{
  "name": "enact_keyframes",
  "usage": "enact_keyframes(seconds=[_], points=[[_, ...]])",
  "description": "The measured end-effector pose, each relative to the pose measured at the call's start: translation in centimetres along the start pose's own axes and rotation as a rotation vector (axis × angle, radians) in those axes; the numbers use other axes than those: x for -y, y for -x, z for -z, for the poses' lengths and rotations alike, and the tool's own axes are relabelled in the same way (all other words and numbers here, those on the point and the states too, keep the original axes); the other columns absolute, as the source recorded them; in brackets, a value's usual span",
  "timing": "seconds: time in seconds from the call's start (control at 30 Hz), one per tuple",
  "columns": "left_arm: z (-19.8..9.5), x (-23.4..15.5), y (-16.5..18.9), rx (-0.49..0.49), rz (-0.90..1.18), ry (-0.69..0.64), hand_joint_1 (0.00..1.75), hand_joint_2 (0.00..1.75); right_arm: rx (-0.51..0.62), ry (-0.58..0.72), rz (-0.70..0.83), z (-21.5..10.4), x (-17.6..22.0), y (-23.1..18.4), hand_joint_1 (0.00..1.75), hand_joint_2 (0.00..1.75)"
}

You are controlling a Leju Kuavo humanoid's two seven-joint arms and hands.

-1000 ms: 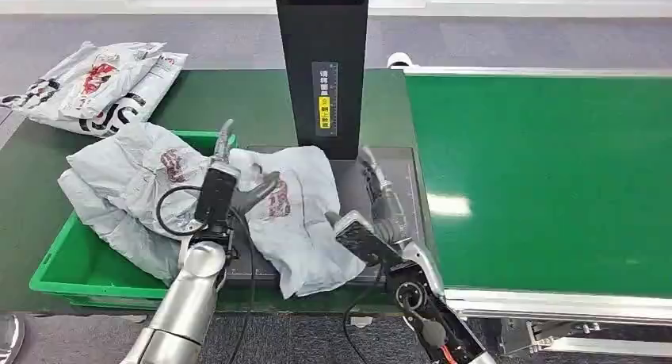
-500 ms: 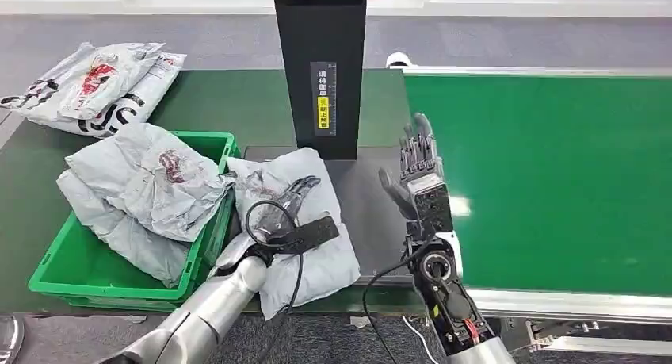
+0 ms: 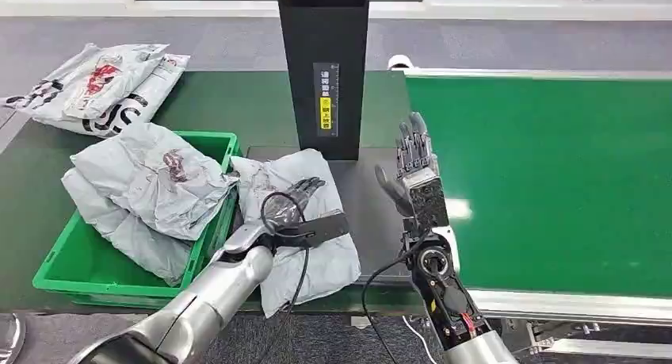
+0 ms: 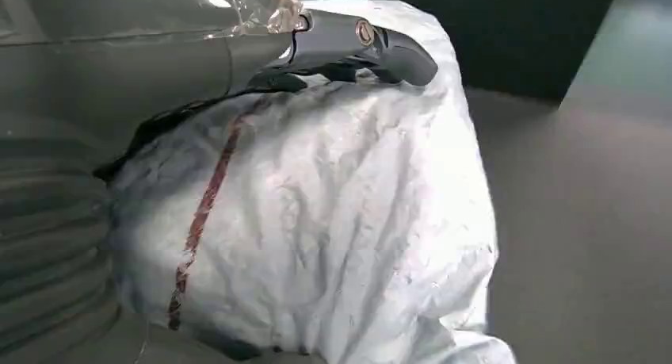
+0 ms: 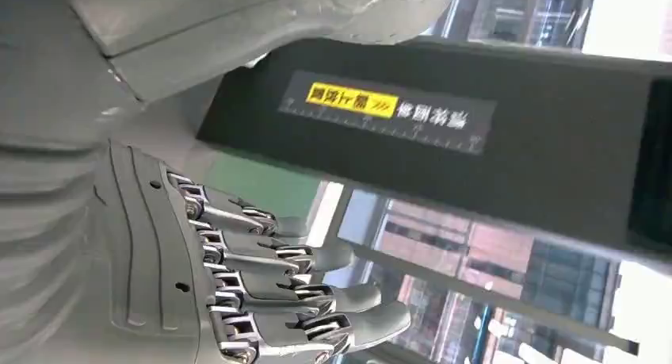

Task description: Moved the parcel from conveyor to table for the left to box.

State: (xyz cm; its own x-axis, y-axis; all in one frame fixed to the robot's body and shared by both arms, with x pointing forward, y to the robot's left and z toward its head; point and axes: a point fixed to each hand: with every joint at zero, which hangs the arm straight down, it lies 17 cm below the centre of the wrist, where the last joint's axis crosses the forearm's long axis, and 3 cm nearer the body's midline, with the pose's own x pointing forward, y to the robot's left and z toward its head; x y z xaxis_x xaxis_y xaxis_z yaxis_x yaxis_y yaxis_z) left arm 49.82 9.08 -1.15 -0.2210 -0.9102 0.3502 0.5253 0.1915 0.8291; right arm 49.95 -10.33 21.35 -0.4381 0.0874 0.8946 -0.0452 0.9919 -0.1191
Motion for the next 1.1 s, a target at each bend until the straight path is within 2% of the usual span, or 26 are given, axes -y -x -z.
enact_keyframes(seconds=[0.1,0.23,0.53,0.87,1.03,1.1], points=[[-0.1,0.6,1.6,-0.076,0.061,0.064,1.75,1.75,-0.001,-0.007,0.004,0.1,-0.7,0.0,0.00,1.75],[-0.1,0.0,2.8,-0.095,0.076,0.084,1.75,1.75,-0.009,-0.012,-0.002,0.0,-0.9,0.2,0.00,1.75],[0.6,-4.2,3.3,-0.090,0.116,-0.017,1.75,1.75,-0.026,-0.016,-0.029,-0.4,-1.0,0.6,0.00,1.75],[0.4,-11.8,0.0,0.053,0.125,-0.374,1.75,1.75,-0.035,0.042,-0.031,-2.1,0.2,1.0,0.00,1.75],[-2.0,-20.1,-3.4,0.143,0.127,-0.685,1.75,1.75,-0.028,0.075,-0.015,-2.6,0.7,0.9,0.00,1.75],[-3.2,-23.5,-4.7,0.161,0.131,-0.767,1.75,1.75,-0.022,0.090,-0.010,-2.6,1.0,0.9,0.00,1.75]])
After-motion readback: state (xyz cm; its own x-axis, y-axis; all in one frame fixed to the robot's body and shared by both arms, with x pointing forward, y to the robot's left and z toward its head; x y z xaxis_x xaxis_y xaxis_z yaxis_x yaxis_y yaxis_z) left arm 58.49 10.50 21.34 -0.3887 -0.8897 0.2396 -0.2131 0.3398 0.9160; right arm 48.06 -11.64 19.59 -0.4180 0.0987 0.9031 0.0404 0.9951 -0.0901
